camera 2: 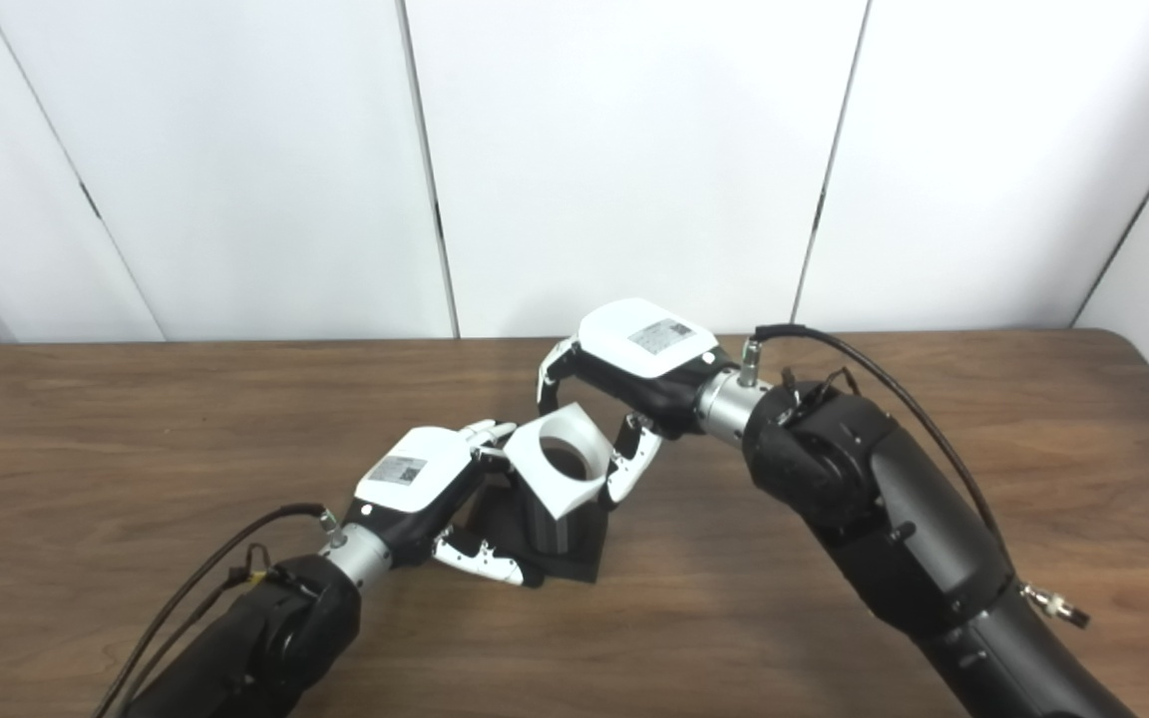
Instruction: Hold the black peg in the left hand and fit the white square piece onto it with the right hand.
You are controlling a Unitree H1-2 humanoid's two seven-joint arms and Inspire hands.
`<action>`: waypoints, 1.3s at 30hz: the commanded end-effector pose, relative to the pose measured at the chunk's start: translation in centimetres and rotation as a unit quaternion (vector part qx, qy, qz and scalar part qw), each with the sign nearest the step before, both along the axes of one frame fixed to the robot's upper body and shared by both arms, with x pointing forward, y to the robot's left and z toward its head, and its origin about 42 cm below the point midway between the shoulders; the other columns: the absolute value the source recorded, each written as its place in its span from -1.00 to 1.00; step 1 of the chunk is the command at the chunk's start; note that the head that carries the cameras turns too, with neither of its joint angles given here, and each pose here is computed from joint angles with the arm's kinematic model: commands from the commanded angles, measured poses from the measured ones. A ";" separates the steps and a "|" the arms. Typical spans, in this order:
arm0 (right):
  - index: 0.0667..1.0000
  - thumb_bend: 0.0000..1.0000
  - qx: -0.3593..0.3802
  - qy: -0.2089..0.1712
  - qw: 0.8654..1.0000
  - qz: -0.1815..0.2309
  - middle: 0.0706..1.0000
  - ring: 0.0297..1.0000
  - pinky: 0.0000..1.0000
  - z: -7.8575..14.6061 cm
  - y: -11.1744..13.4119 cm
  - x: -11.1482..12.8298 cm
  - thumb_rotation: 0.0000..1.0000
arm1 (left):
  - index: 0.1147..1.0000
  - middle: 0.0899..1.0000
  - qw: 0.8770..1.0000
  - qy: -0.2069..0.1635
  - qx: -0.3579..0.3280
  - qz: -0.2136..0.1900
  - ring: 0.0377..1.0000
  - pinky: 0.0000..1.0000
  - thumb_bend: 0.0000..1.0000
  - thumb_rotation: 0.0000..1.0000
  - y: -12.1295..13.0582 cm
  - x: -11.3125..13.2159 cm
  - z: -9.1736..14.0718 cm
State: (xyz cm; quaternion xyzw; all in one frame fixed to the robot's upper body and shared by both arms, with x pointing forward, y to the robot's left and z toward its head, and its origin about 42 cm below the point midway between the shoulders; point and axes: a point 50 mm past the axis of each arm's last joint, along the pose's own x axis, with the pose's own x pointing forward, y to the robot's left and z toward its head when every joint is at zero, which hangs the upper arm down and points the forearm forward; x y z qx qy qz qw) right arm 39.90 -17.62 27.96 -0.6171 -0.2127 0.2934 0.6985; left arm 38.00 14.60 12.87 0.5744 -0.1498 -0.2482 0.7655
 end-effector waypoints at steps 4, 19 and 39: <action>-0.12 0.04 0.011 -0.029 0.999 0.014 0.48 0.61 0.62 1.7 0.6 0.4 -0.73 | -0.15 0.82 0.996 0.060 0.066 -0.007 0.84 0.68 0.04 -0.84 -0.1 -1.6 -3.2; -0.12 0.04 0.005 -0.011 1.000 0.026 0.48 0.61 0.65 0.6 2.2 0.5 -0.73 | -0.15 0.83 0.996 0.060 0.065 -0.011 0.83 0.66 0.04 -0.84 -0.6 -1.6 -3.0; 0.21 0.54 -0.081 0.044 0.995 0.039 0.56 0.62 0.64 1.4 3.1 1.0 -0.22 | -0.15 0.83 0.996 0.065 0.066 -0.015 0.83 0.66 0.04 -0.84 -0.7 -1.8 -3.1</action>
